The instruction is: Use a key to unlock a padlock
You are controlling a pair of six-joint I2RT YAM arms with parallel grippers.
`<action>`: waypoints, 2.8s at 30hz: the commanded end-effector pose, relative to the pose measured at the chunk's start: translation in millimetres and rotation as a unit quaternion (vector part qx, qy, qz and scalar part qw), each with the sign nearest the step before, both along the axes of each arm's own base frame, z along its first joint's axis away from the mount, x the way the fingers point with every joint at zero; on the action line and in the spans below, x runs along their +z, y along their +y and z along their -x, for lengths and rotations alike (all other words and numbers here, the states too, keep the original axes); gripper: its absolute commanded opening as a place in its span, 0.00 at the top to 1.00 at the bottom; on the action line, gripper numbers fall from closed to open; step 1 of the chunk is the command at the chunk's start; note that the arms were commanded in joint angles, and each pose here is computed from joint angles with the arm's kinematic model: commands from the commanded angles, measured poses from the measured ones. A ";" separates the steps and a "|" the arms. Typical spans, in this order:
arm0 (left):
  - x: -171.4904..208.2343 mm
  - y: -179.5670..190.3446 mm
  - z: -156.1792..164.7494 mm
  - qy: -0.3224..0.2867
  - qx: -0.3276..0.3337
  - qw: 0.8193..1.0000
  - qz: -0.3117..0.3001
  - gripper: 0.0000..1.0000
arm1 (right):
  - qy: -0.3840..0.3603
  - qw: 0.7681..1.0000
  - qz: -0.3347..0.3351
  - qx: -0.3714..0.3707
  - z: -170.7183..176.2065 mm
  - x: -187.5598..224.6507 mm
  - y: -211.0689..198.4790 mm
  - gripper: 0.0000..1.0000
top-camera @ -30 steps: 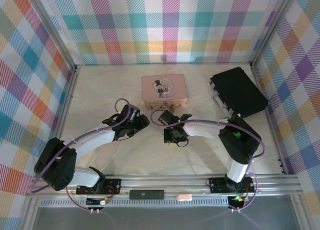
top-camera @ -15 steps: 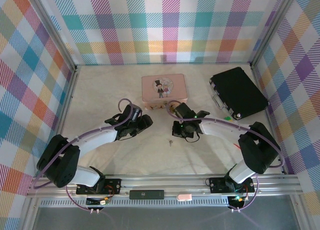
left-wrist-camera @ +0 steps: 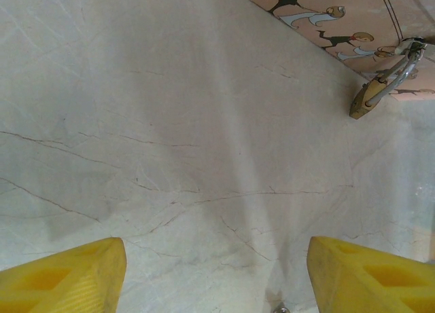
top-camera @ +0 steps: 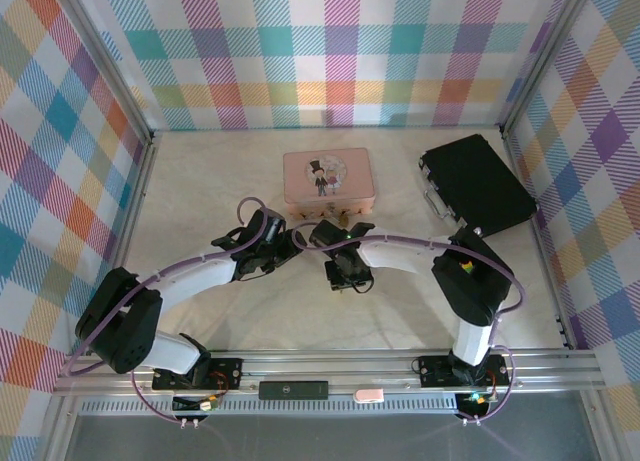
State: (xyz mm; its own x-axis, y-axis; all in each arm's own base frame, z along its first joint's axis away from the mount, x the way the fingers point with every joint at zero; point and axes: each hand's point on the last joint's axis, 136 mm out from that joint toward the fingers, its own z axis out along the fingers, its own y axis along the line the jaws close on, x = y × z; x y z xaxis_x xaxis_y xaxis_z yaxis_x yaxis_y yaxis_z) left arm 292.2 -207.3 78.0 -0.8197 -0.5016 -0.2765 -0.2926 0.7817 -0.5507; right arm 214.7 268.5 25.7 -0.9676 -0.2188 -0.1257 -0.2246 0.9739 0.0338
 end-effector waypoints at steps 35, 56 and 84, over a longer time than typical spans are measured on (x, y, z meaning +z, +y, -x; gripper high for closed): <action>29.9 -12.3 -4.3 -0.037 -0.013 0.998 0.048 0.30 | 0.028 0.957 -0.198 -0.209 -25.8 26.5 -26.4 1.00; 27.7 -12.2 0.2 -0.035 -0.012 0.998 0.046 0.31 | 0.027 0.999 0.030 0.018 -11.7 -14.8 -42.4 0.64; 36.0 -8.1 0.8 -0.048 -0.009 0.998 0.045 0.30 | 0.049 0.988 -0.115 -0.089 -15.2 15.8 -25.3 1.00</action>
State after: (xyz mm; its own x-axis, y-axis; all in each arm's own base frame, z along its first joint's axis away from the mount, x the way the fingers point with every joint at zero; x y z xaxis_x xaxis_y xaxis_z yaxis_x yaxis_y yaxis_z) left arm 296.8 -218.9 110.6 -0.8059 -0.5107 -0.2995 -0.2232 0.7306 -0.6453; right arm 232.3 236.4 31.7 -0.9960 -0.0540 -0.0710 -0.0675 0.9766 0.2043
